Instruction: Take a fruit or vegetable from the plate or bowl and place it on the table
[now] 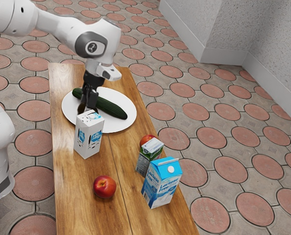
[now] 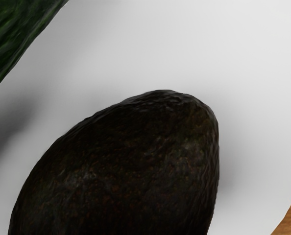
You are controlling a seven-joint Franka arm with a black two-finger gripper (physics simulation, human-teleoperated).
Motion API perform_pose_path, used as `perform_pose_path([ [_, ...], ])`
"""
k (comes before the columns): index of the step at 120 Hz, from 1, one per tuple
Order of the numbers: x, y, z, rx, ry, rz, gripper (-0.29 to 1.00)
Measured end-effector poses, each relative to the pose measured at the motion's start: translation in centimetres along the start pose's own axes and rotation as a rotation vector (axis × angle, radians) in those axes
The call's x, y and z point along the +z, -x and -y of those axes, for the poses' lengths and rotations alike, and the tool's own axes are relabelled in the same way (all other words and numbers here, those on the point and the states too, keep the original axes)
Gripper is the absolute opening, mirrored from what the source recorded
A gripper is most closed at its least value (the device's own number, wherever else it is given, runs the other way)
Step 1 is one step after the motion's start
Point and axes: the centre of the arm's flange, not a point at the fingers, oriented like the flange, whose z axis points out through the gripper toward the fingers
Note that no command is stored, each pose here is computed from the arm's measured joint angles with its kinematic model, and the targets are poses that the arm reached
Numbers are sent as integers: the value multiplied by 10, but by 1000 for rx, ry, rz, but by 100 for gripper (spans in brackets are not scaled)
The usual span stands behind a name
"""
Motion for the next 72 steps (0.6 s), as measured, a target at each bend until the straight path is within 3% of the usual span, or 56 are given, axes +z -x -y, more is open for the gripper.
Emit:
perform_pose_path([
  [32, 11, -9, 2, -26, 43, -84, 69],
  [72, 23, -12, 5, -74, 63, -144, 45],
])
